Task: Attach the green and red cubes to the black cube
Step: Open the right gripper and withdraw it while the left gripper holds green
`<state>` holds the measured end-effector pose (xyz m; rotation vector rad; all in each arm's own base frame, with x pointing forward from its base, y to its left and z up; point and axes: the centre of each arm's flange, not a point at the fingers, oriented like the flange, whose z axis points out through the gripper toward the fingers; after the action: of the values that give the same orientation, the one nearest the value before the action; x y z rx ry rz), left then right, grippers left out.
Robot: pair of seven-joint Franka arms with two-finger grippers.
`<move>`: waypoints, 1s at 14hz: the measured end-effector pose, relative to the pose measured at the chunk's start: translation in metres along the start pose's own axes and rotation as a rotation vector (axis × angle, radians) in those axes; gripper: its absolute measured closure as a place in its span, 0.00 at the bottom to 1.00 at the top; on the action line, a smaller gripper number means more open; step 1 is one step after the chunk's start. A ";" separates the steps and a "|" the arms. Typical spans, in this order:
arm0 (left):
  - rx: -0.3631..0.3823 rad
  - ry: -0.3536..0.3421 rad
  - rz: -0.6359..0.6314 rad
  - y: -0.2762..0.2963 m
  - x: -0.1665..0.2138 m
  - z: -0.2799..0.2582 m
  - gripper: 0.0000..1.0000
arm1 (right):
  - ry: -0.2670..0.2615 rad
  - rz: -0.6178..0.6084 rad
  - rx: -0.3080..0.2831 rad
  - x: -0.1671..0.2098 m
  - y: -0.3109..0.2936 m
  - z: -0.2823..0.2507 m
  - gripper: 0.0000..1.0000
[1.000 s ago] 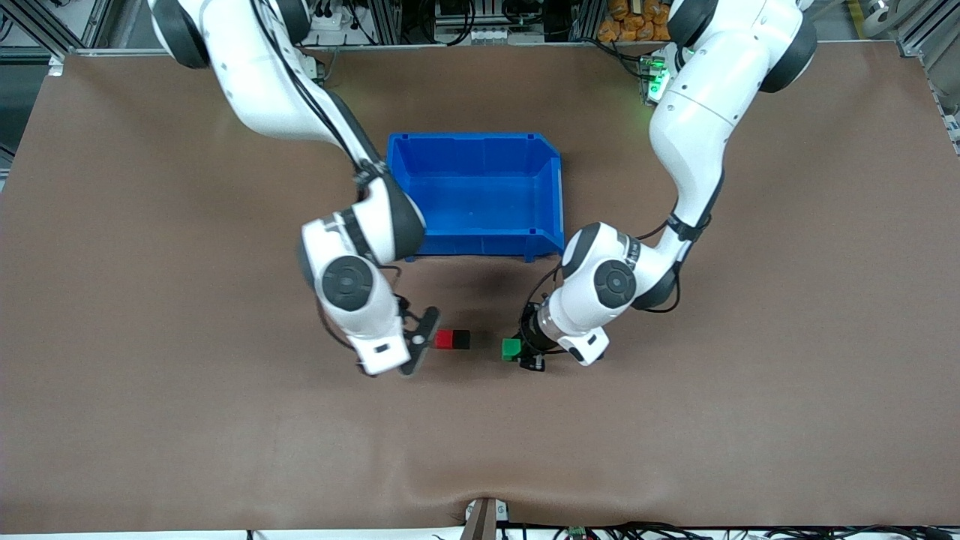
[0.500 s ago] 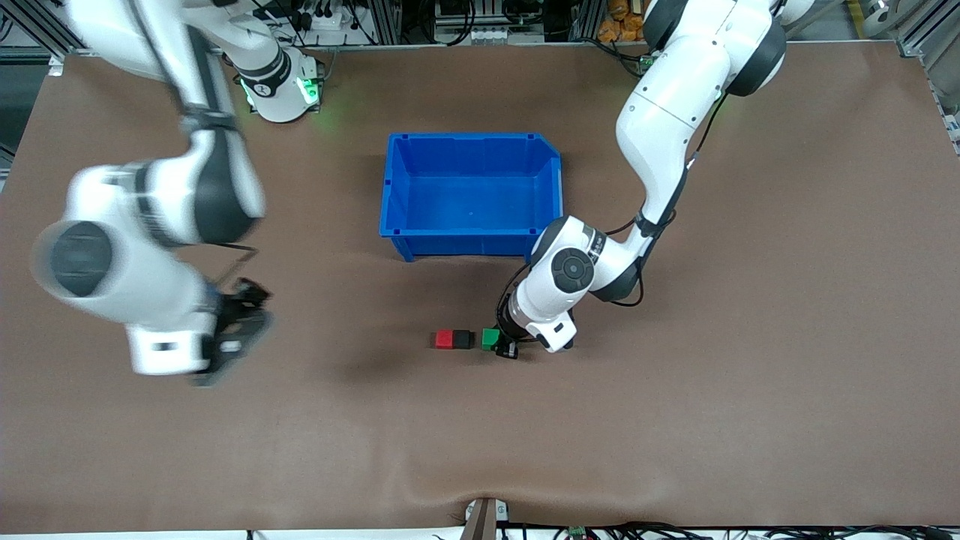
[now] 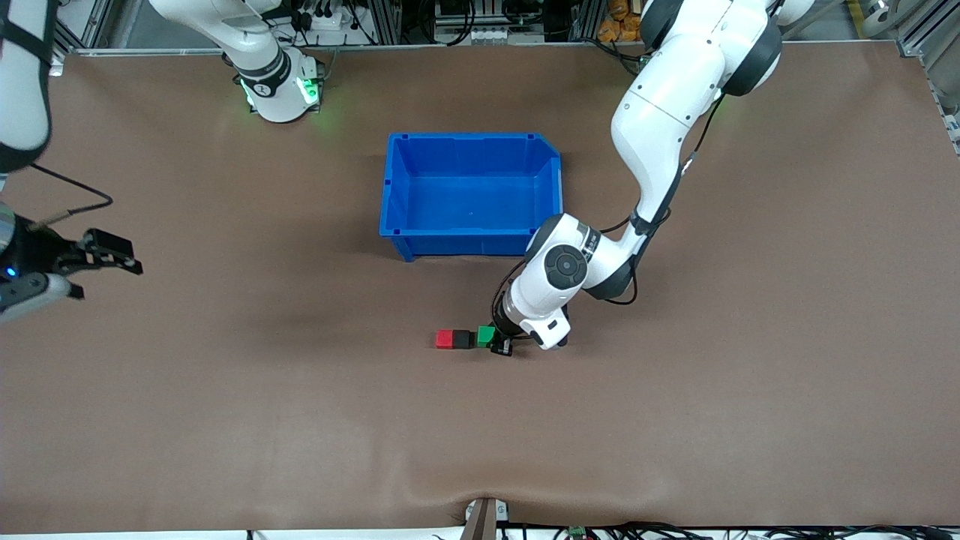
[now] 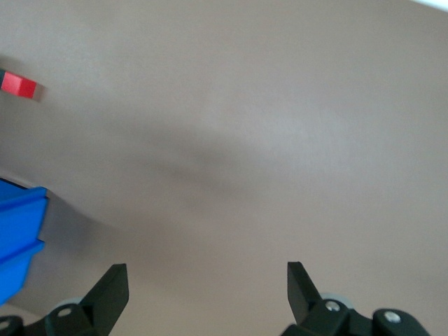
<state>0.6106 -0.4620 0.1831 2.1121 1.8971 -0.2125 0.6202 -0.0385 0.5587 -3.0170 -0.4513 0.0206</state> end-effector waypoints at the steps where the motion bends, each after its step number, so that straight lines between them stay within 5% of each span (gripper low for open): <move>1: 0.000 -0.001 0.002 0.000 -0.001 0.001 0.60 | -0.011 0.068 0.002 -0.009 -0.004 -0.010 0.00; 6: -0.003 -0.005 0.008 -0.001 -0.006 0.002 0.60 | -0.033 0.313 -0.020 -0.050 -0.019 -0.062 0.00; 14: -0.007 -0.011 0.002 -0.001 -0.012 0.005 0.60 | -0.072 0.398 -0.021 -0.090 -0.033 -0.086 0.00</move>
<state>0.6087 -0.4749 0.1821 2.1043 1.8865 -0.2167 0.5266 -0.0414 0.6473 -3.0791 0.1510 0.1522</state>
